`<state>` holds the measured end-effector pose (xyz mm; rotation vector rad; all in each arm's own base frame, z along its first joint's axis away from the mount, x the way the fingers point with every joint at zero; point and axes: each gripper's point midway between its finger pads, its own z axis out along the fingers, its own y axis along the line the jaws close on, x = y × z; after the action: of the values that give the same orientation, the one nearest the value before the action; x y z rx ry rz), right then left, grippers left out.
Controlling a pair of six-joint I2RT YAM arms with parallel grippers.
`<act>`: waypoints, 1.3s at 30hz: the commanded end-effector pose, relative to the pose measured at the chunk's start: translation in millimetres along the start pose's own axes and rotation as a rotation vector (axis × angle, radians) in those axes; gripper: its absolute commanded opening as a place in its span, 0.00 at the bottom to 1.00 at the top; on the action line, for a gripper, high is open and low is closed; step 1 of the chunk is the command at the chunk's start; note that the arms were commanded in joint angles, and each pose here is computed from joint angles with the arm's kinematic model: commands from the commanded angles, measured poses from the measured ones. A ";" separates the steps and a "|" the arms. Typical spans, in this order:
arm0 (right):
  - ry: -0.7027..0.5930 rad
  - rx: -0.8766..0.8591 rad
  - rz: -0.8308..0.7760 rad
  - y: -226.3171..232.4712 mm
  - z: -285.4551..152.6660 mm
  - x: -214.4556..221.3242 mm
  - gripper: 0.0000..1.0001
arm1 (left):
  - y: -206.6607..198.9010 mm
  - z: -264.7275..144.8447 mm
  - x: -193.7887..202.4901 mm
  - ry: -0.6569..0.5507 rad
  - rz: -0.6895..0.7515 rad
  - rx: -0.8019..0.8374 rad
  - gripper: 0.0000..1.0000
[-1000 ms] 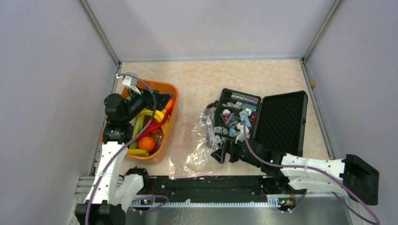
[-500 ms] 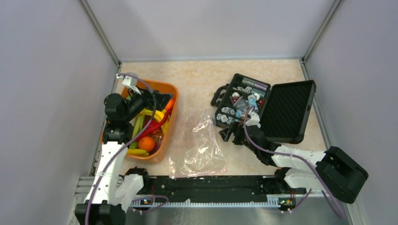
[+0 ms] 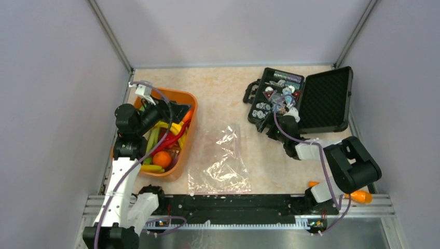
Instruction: Place the food in the zip-top bag and seal the zipper
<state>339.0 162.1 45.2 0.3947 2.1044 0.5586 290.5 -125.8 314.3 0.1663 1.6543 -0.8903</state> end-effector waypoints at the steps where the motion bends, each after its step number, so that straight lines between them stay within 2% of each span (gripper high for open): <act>1: -0.077 0.091 0.030 -39.8 19.9 -43.9 0.99 | -17.7 -7.3 -17.4 -0.047 0.060 0.037 0.99; 5: -0.071 0.082 0.026 -50.2 21.2 -61.4 0.99 | -14.3 -7.9 -16.0 -0.042 0.069 0.019 0.99; 10: 0.014 -0.179 -0.022 -0.2 -6.3 -50.8 0.94 | -5.5 -7.2 -13.7 -0.039 0.077 -0.019 0.99; 13: 0.075 -0.314 -0.026 27.1 -31.5 -28.1 0.93 | 8.9 -4.7 -4.3 -0.005 0.061 -0.071 0.99; 18: 0.203 -0.443 -0.108 66.0 -69.2 25.4 0.93 | 23.8 2.5 19.0 0.123 0.017 -0.102 0.99; 26: 0.439 -0.540 -0.193 72.2 -107.1 103.4 0.92 | 24.7 2.6 39.0 0.186 0.000 -0.098 0.99; 34: 0.429 -0.565 -0.213 84.9 -101.1 101.2 0.83 | 17.2 2.9 34.0 0.173 -0.008 -0.072 0.99; 39: 0.415 -0.529 -0.197 99.2 -74.2 91.6 0.75 | 16.2 3.0 32.1 0.165 -0.010 -0.072 0.99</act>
<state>200.9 249.5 47.2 -0.2331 2.3353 1.1039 293.0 -124.2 254.2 0.1440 1.9152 -0.8375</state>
